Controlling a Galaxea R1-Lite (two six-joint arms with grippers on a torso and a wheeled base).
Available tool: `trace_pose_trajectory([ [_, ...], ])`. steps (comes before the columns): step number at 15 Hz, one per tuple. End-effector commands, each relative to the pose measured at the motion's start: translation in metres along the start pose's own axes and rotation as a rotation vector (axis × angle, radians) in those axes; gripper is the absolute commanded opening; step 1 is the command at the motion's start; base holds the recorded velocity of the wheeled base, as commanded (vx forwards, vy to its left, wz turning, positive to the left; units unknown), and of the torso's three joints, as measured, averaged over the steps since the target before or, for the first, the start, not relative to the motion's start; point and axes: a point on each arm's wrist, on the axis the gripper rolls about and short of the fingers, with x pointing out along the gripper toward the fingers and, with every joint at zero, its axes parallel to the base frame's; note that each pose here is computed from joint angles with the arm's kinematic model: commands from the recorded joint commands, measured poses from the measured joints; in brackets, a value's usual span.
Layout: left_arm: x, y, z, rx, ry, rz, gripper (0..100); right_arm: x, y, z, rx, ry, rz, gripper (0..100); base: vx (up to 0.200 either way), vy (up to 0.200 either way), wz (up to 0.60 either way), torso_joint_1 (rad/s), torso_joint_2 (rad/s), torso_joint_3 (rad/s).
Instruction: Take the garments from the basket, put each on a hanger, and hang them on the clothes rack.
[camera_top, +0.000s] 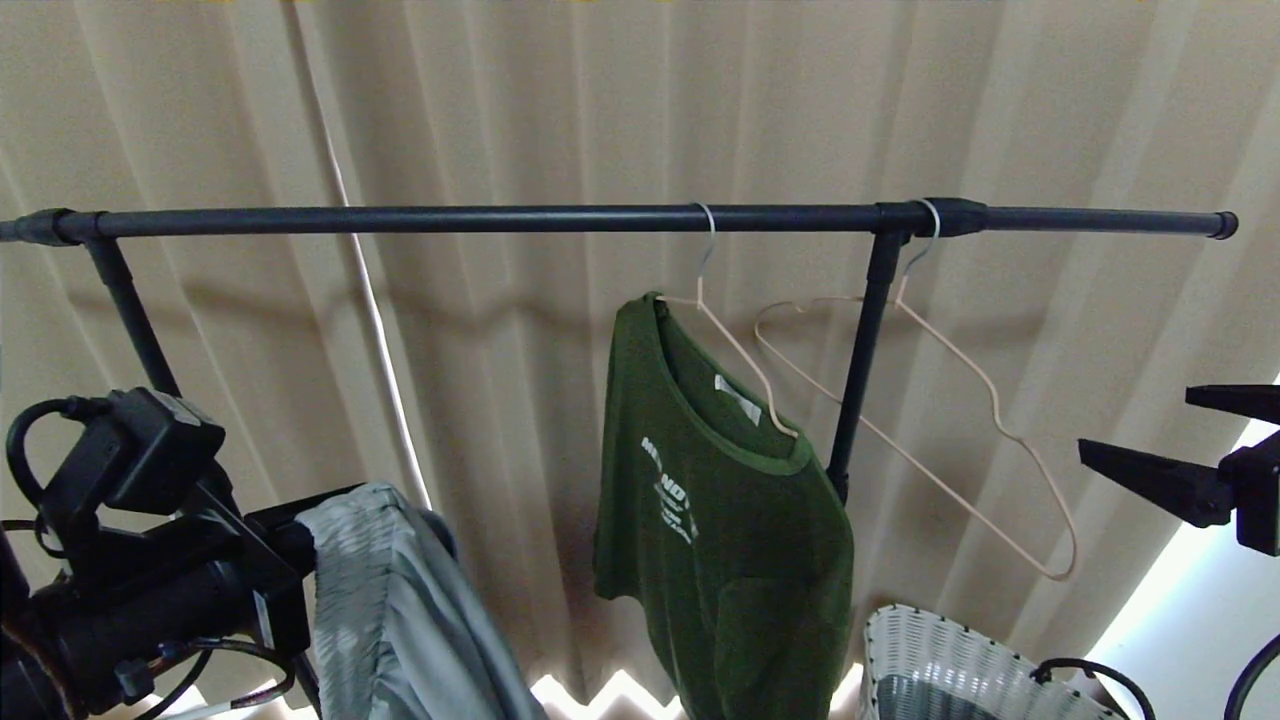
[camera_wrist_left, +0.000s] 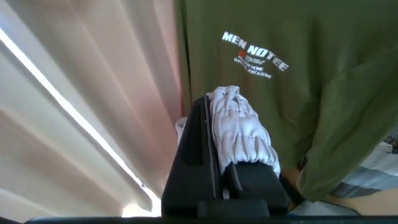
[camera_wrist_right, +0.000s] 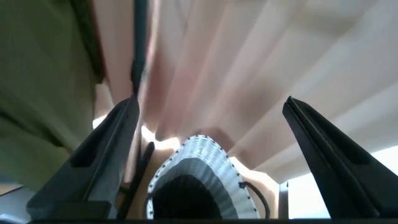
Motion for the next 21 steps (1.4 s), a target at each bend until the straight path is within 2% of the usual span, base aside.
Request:
trace_pose_trajectory([
  [1, -0.002, 0.0, 0.001, 0.002, -0.009, 0.002, 0, 0.016, 0.0, 0.027, 0.011, 0.036, 0.041, 100, 0.0, 0.0, 0.0, 0.0, 0.0, 0.0],
  [2, -0.007, -0.001, 0.004, 0.006, -0.03, 0.005, 0, 0.031, 0.004, 0.041, 0.042, 0.09, 0.078, 100, 0.0, 0.0, 0.0, 0.0, 0.0, 0.0],
  [4, -0.015, -0.002, 0.007, 0.013, -0.063, 0.01, 0, 0.056, 0.009, 0.051, 0.087, 0.211, 0.116, 100, 0.0, 0.0, 0.0, 0.0, 0.0, 0.0],
  [8, -0.025, -0.004, 0.01, 0.022, -0.103, 0.016, 0, 0.112, 0.012, 0.046, 0.112, 0.337, 0.109, 100, 0.0, 0.0, 0.0, 0.0, 0.0, 0.0],
  [10, -0.025, -0.004, 0.01, 0.022, -0.101, 0.016, 0, 0.126, 0.013, 0.041, 0.137, 0.374, 0.106, 100, 0.0, 0.0, 0.0, 0.0, 0.0, 0.0],
  [15, -0.025, -0.004, 0.009, 0.021, -0.098, 0.015, 0, 0.13, 0.014, 0.039, 0.16, 0.386, 0.101, 100, 0.0, 0.0, 0.0, 0.0, 0.0, 0.0],
  [18, -0.025, -0.004, 0.009, 0.022, -0.1, 0.016, 0, 0.13, 0.014, 0.043, 0.161, 0.318, 0.09, 100, 0.0, 0.0, 0.0, 0.0, 0.0, 0.0],
  [21, -0.025, -0.004, 0.009, 0.022, -0.1, 0.016, 0, 0.131, 0.014, 0.042, 0.159, 0.315, 0.085, 100, 0.0, 0.0, 0.0, 0.0, 0.0, 0.0],
])
